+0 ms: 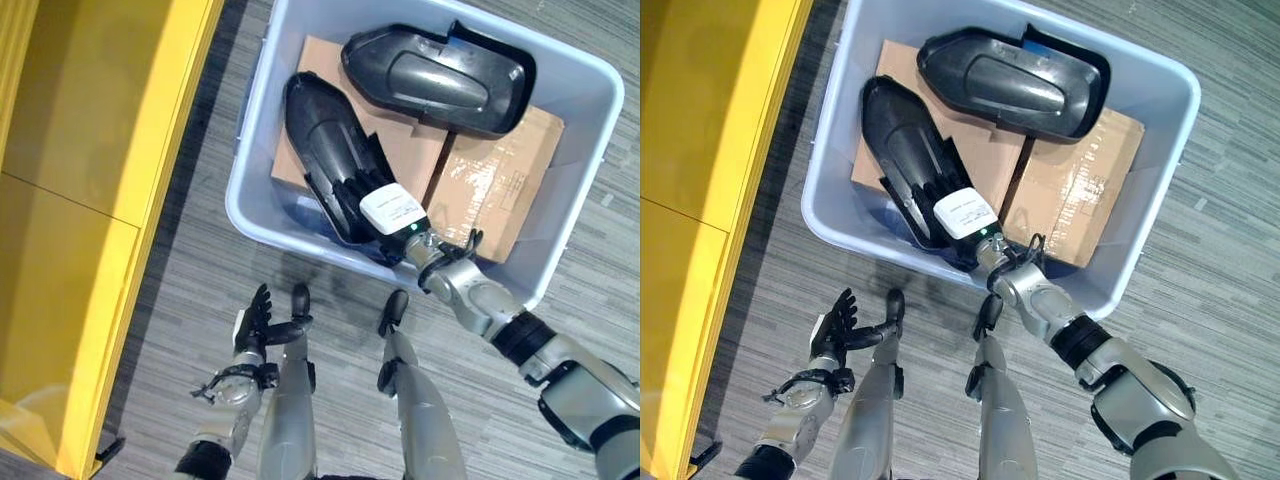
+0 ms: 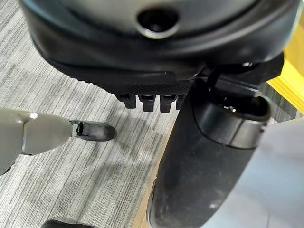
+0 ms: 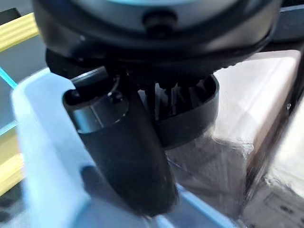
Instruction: Move parts from the plastic box to the shelf.
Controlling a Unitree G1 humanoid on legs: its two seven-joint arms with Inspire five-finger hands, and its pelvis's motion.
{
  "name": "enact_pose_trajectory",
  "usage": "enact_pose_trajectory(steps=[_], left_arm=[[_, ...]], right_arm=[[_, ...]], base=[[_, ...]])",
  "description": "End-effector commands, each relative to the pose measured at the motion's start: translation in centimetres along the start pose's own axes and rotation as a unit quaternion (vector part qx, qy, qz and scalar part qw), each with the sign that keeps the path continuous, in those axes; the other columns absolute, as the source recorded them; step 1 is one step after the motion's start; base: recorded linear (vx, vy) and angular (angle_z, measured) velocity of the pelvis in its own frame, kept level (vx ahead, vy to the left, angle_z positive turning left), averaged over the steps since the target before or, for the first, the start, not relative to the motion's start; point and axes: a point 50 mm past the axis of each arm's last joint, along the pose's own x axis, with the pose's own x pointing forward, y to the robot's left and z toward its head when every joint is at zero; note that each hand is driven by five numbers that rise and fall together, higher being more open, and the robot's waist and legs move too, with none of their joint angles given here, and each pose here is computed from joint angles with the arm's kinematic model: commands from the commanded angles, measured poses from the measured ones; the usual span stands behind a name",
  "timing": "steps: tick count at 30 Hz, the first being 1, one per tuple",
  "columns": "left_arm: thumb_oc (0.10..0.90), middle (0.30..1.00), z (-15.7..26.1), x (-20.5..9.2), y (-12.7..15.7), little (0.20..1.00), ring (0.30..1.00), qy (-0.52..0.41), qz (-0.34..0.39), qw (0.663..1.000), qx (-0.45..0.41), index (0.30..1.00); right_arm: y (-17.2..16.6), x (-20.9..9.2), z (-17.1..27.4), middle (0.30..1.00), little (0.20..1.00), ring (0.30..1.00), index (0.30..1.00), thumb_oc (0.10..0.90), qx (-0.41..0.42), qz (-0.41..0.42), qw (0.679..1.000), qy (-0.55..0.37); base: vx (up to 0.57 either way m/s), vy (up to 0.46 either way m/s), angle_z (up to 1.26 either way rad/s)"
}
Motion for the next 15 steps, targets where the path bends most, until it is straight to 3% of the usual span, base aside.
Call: enact_pose_trajectory(steps=[1, 12, 13, 14, 15], left_arm=[[0.9, 1.0, 1.4, -0.6, 0.5, 1.0, 1.0, -0.047, -0.002, 0.999, 0.0, 1.0], [0.9, 1.0, 1.4, -0.5, -1.0, 1.0, 1.0, -0.049, -0.026, 0.998, 0.001, 1.0], [0.9, 1.0, 1.5, -0.5, -1.2, 1.0, 1.0, -0.05, -0.03, 0.998, 0.001, 1.0], [0.9, 1.0, 1.6, -0.4, -1.3, 1.0, 1.0, -0.051, -0.033, 0.998, 0.001, 1.0], [0.9, 1.0, 1.6, -0.4, -1.6, 1.0, 1.0, -0.05, -0.037, 0.998, 0.0, 1.0]], right_arm=[[-1.2, 1.2, 0.3, 1.0, 1.0, 1.0, 1.0, 0.9, -0.033, -0.01, 0.999, -0.007], [3.3, 0.6, 0.3, 1.0, 1.0, 1.0, 1.0, 0.9, -0.072, 0.078, 0.994, 0.019], [4.3, 0.3, 0.4, 0.849, 0.849, 0.849, 0.849, 0.792, -0.092, 0.103, 0.99, 0.012], [4.7, 0.2, 0.2, 0.3, 0.3, 0.3, 0.3, 0.4, -0.099, 0.113, 0.989, 0.016], [5.6, -0.2, 0.0, 0.3, 0.3, 0.3, 0.3, 0.4, -0.106, 0.134, 0.985, 0.02]], base=[[0.0, 0.0, 0.0], [0.0, 0.022, 0.02], [-0.01, 0.039, 0.08], [0.0, 0.04, 0.07], [0.0, 0.036, 0.03]])
